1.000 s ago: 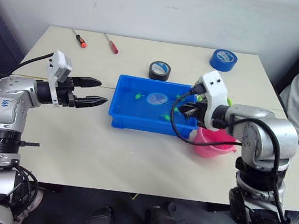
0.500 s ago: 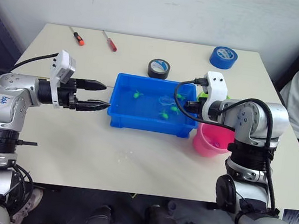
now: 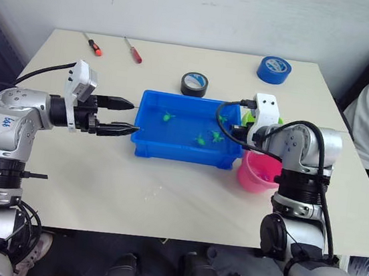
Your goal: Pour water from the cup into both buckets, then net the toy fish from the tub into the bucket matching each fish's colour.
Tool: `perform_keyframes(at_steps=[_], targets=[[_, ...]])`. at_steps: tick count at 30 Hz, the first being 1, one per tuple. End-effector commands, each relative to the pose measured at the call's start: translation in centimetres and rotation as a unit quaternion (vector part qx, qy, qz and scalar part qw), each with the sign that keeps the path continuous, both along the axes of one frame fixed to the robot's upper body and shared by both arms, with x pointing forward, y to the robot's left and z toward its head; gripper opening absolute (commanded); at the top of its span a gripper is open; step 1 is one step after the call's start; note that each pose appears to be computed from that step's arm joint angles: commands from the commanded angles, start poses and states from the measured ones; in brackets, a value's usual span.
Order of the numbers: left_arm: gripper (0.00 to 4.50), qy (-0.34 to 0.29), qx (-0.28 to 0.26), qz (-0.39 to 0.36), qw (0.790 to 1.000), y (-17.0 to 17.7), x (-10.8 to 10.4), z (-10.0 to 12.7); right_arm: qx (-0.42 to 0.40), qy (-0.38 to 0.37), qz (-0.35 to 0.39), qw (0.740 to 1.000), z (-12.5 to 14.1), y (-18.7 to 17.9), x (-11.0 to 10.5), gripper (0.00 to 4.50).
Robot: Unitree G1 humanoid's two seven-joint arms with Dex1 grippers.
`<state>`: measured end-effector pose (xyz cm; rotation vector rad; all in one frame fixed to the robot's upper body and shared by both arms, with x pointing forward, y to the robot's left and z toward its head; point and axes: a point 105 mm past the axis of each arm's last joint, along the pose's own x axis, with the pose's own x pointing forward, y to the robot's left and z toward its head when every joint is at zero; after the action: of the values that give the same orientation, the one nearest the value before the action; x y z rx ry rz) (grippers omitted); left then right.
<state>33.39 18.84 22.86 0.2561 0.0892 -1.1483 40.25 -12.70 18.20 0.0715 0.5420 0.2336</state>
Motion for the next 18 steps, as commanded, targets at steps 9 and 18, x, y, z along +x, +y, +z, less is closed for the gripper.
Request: perform_keyframes(at_steps=[9,18], targets=[[3.87,-0.039,0.001,-0.004,0.999,-0.3,0.3,1.7,-0.009,-0.097,0.020,0.995,3.0,0.7,-0.9,0.00],[3.87,-0.040,0.003,-0.005,0.999,-0.3,0.7,1.9,-0.003,-0.094,0.043,0.995,2.9,1.2,-2.8,0.00]])
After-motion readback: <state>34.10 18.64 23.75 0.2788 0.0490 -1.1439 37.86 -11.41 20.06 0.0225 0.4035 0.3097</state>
